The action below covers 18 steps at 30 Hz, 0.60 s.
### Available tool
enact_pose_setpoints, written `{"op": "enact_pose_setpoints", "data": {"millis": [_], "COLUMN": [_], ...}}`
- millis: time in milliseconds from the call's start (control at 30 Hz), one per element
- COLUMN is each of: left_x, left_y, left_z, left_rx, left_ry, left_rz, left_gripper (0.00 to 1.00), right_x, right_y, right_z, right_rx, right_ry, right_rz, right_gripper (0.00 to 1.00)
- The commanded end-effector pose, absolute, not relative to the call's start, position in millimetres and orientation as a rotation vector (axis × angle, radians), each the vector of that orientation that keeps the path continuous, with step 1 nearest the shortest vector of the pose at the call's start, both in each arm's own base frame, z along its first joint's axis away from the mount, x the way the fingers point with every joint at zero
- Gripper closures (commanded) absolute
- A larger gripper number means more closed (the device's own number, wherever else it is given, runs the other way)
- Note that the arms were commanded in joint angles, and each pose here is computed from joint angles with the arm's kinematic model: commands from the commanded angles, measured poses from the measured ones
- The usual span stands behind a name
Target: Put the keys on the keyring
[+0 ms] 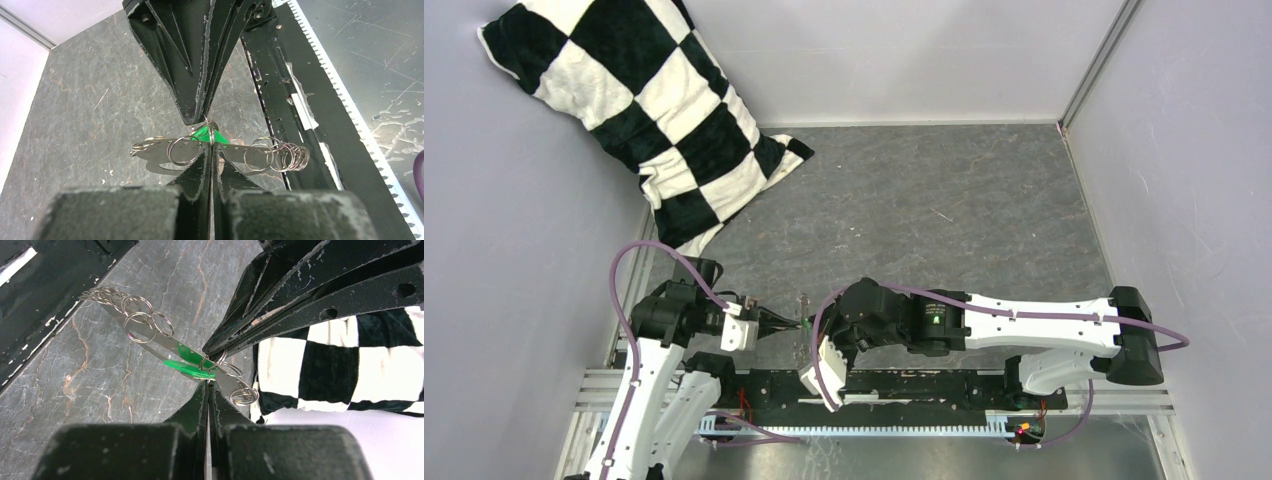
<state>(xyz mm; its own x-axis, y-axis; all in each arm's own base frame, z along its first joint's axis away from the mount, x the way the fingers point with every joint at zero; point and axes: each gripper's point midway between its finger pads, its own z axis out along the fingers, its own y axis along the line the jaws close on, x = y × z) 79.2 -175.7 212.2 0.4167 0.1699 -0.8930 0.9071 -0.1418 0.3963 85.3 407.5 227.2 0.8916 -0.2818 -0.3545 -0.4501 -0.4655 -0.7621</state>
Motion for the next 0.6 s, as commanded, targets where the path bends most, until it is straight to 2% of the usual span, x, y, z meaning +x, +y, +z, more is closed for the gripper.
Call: {"op": "enact_pose_setpoints", "data": {"millis": [0,567], "left_x": [78.9,79.5], "left_y": [-177.5,-177.5], "left_z": [222.4,219.5], "left_rx": [1.600,1.601], "left_ry": [0.941,0.957], "left_rz": [-0.857,-0.869], "left_gripper": [0.98,0.98], "right_x": [77.7,83.8], "right_y": [422.7,424.8], "right_z": [250.9,261.2], "right_rx": [-2.027,-2.005], "right_ry": [0.461,0.471], "right_rz": [0.249,0.201], "right_gripper": [0.99,0.99]}}
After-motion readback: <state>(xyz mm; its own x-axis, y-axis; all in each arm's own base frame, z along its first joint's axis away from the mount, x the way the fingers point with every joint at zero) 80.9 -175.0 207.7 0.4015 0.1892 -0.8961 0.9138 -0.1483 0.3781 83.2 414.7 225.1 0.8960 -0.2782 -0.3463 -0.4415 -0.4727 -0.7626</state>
